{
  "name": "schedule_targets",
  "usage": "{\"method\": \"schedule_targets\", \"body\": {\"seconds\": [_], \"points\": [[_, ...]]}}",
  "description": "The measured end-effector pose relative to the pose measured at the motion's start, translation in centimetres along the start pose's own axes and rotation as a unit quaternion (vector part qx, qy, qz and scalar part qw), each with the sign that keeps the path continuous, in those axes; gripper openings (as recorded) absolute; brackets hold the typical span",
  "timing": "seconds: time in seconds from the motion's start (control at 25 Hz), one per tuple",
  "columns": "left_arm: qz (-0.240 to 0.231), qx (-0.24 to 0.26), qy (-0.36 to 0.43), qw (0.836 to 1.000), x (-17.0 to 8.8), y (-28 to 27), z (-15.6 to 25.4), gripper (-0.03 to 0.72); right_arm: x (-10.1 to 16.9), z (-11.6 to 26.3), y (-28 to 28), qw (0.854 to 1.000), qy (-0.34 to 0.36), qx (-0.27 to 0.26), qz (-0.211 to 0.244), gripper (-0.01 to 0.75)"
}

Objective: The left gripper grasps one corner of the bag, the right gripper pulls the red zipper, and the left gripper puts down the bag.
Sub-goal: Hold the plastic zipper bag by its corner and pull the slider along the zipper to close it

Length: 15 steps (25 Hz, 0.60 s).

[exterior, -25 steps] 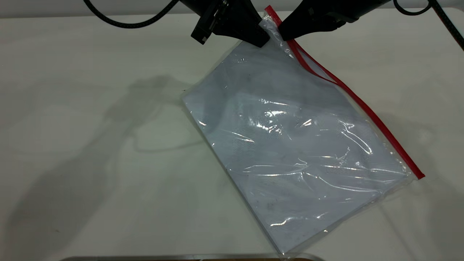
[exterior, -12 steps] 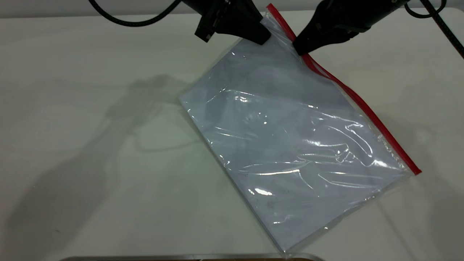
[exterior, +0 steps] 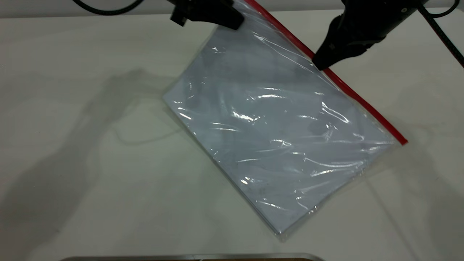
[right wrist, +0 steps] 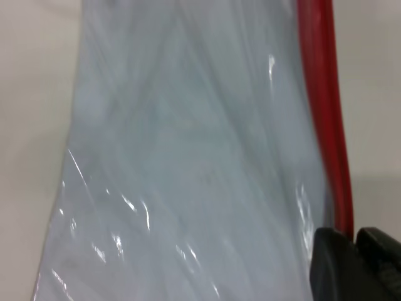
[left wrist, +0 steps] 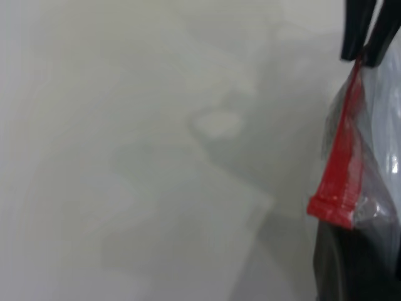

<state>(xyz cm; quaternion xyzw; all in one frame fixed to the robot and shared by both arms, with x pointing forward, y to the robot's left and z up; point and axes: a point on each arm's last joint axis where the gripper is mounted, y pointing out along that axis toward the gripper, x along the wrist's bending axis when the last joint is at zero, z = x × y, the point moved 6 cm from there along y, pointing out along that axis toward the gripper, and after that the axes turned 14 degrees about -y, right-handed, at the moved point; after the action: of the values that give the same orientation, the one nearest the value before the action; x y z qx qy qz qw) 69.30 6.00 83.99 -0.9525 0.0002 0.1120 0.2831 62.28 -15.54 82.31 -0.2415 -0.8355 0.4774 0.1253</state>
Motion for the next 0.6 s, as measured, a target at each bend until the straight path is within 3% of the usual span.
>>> {"method": "schedule_targets", "body": {"seconds": [0.28, 0.6], "points": [[-0.015, 0.006, -0.025, 1.0, 1.0, -1.6, 1.1, 0.053, 0.1, 1.2, 0.0, 0.999, 0.023, 0.039, -0.001, 0.043], [-0.026, 0.08, -0.028, 0.996, 1.4, -2.2, 3.5, 0.053, 1.3, 4.0, -0.6, 0.988, 0.065, 0.137, -0.031, 0.044]]}}
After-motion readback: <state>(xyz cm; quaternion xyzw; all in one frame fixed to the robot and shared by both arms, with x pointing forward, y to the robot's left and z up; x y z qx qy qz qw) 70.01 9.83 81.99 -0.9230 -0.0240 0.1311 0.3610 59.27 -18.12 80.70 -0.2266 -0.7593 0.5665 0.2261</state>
